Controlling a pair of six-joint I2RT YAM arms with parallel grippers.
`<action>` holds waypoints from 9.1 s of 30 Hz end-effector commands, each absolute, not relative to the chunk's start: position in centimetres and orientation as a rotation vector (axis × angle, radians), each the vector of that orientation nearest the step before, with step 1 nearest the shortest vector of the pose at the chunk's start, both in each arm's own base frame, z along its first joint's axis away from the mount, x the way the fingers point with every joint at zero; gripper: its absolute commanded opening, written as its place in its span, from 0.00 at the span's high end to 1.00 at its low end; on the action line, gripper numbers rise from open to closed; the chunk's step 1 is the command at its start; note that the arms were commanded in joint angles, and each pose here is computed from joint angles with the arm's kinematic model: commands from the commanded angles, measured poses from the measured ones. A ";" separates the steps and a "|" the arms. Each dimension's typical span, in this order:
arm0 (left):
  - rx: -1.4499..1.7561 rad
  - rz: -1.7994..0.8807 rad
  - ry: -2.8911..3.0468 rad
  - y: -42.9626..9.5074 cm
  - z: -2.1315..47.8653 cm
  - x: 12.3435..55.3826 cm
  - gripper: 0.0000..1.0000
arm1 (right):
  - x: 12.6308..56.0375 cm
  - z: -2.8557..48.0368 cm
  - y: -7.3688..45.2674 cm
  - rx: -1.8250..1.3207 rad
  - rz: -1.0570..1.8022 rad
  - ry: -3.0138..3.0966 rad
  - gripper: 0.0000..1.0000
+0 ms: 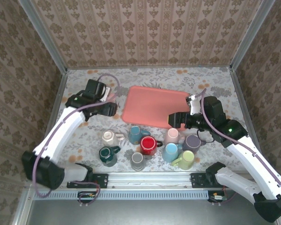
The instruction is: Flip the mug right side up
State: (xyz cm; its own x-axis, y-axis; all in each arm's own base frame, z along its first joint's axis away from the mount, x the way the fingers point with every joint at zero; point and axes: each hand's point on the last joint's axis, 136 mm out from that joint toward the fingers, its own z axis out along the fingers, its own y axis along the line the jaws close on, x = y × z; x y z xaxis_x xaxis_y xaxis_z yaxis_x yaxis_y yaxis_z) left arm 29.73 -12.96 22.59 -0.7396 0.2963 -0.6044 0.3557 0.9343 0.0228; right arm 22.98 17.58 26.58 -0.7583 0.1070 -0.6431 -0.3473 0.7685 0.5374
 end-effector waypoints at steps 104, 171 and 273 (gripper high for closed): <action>0.143 -0.164 2.191 -10.0 23.8 30.2 0.00 | 33.8 30.4 19.1 -0.274 0.528 2.010 1.00; 0.083 -0.008 2.067 -8.1 23.6 29.2 0.00 | 49.8 14.7 33.2 -0.513 0.164 2.059 0.41; -0.856 -0.581 2.356 -8.0 19.3 26.4 0.71 | 26.8 24.4 23.3 -0.139 0.495 2.136 0.32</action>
